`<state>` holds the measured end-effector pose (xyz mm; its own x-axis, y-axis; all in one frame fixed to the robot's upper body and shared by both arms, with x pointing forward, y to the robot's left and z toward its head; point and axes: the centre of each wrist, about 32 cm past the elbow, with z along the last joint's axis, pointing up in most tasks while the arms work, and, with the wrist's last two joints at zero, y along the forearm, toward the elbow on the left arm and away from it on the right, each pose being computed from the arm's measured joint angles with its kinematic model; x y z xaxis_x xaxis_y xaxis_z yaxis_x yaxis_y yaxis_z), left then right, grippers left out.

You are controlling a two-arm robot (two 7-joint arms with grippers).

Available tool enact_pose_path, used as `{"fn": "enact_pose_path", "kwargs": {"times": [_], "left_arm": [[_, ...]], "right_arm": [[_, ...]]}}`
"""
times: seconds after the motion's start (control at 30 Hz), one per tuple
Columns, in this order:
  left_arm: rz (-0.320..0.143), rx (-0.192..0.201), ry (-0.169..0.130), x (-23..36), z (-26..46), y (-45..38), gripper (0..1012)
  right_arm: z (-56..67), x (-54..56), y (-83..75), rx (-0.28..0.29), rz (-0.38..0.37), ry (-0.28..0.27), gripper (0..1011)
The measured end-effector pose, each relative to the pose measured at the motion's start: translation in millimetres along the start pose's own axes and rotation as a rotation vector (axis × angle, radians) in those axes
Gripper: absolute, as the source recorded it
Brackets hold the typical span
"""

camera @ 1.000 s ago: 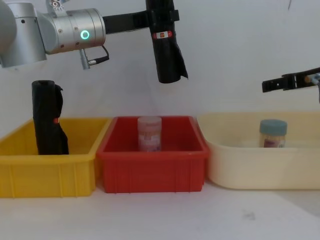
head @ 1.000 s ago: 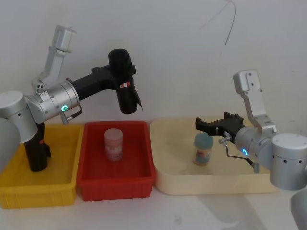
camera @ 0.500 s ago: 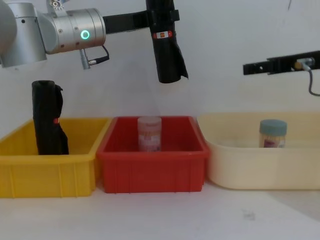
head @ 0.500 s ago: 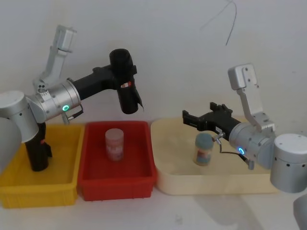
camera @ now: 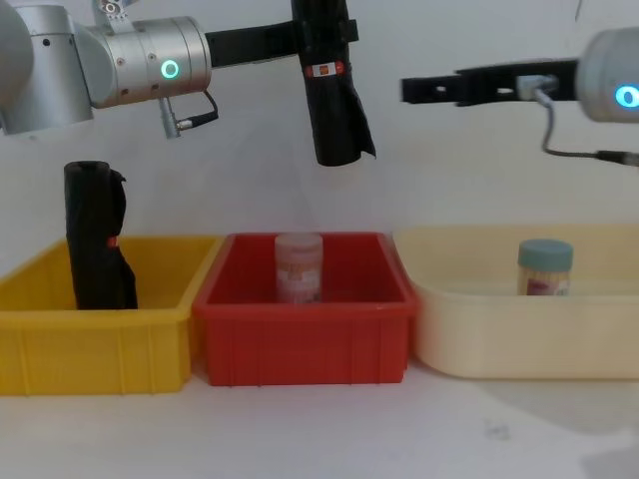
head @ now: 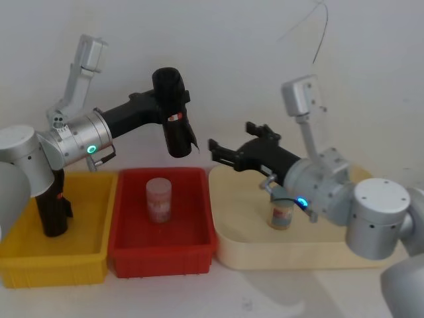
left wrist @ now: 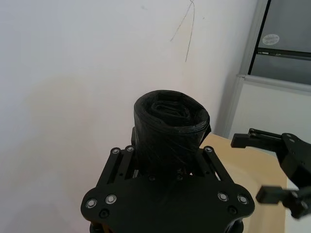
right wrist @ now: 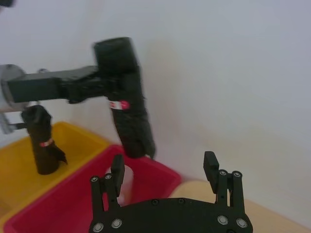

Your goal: Pick up the garbage bag with the one hand and transfer it to the other hand.

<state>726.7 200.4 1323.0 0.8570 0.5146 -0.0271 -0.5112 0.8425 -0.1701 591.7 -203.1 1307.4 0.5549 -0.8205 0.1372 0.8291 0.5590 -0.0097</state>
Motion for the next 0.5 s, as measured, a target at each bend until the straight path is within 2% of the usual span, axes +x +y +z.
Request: {"fn": "enact_pose_path", "kwargs": {"times": [0.1, 0.5], "left_arm": [[0.0, 0.0, 0.0, 0.0, 0.0, 0.0, 423], [0.0, 0.0, 0.0, 0.0, 0.0, 0.0, 423]], "right_arm": [[0.0, -7.0, 10.1, 0.023, 0.033, -0.034, 1000], [-5.3, -24.9, 41.0, 0.047, 0.089, -0.131, 1000]]}}
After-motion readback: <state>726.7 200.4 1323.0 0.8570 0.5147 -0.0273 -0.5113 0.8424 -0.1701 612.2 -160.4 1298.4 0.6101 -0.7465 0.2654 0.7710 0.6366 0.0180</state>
